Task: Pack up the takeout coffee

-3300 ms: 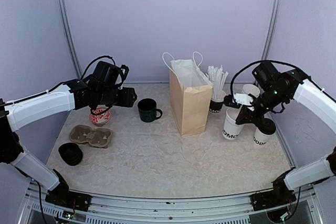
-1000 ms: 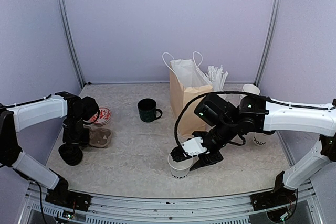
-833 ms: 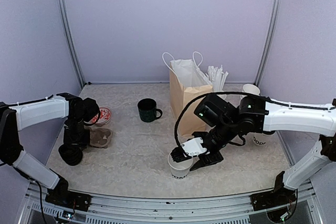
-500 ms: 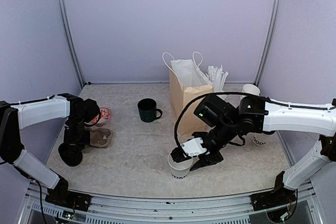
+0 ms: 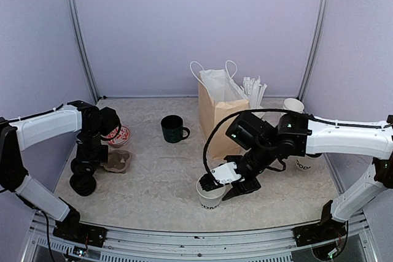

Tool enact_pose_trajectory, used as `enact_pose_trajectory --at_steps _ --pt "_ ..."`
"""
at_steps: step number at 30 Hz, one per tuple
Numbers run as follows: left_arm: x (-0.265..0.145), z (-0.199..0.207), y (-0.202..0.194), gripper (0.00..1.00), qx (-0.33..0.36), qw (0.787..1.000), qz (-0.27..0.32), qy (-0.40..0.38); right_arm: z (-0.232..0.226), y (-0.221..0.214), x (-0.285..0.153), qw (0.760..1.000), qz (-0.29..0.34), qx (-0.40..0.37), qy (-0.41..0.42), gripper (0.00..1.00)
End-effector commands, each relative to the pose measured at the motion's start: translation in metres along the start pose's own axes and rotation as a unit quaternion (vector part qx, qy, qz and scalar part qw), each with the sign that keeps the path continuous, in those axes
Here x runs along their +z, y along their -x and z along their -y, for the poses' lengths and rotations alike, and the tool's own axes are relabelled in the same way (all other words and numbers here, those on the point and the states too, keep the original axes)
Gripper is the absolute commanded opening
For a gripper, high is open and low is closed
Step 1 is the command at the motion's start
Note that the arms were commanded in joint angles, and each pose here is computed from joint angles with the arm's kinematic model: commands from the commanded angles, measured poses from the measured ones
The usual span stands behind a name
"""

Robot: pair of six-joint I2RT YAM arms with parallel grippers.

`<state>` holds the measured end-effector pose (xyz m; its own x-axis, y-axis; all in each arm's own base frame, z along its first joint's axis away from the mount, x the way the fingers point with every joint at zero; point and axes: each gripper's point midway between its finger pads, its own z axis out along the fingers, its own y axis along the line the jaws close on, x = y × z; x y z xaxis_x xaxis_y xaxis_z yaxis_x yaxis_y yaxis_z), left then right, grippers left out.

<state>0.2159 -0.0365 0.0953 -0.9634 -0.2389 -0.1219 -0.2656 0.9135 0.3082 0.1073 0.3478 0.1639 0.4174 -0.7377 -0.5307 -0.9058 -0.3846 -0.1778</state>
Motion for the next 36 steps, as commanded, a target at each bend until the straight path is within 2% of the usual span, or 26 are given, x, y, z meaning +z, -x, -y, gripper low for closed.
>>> enact_pose_trajectory --at_steps 1,4,7,13,17,22,28,33,36 --pt "-0.032 0.019 0.01 0.03 0.009 0.999 0.029 -0.029 -0.002 -0.002 0.0 1.0 -0.007 0.003 0.006 0.47" --pt "-0.056 0.055 0.013 0.03 0.036 0.994 0.039 -0.098 0.0 -0.001 -0.003 1.0 -0.002 0.009 0.011 0.47" --pt "-0.084 0.101 0.013 0.03 0.074 0.977 0.05 -0.194 0.008 0.005 -0.014 1.0 0.016 0.019 0.009 0.47" --pt "-0.146 0.182 0.008 0.01 0.143 0.902 0.071 -0.402 0.042 0.015 -0.051 0.995 0.077 0.061 -0.016 0.47" --pt "-0.186 0.214 -0.01 0.01 0.198 0.822 0.068 -0.529 0.066 0.021 -0.072 0.988 0.116 0.096 -0.037 0.49" --pt "-0.236 0.23 -0.026 0.01 0.257 0.717 0.095 -0.641 0.095 0.028 -0.092 0.977 0.161 0.129 -0.058 0.62" --pt "-0.295 0.217 -0.039 0.0 0.297 0.602 0.156 -0.724 0.14 0.046 -0.121 0.958 0.215 0.174 -0.077 0.8" --pt "-0.338 0.196 -0.047 0.0 0.303 0.504 0.213 -0.78 0.166 0.06 -0.133 0.94 0.263 0.211 -0.051 0.82" --pt "-0.357 0.185 -0.05 0.0 0.305 0.462 0.244 -0.796 0.17 0.074 -0.139 0.932 0.293 0.214 -0.028 0.83"
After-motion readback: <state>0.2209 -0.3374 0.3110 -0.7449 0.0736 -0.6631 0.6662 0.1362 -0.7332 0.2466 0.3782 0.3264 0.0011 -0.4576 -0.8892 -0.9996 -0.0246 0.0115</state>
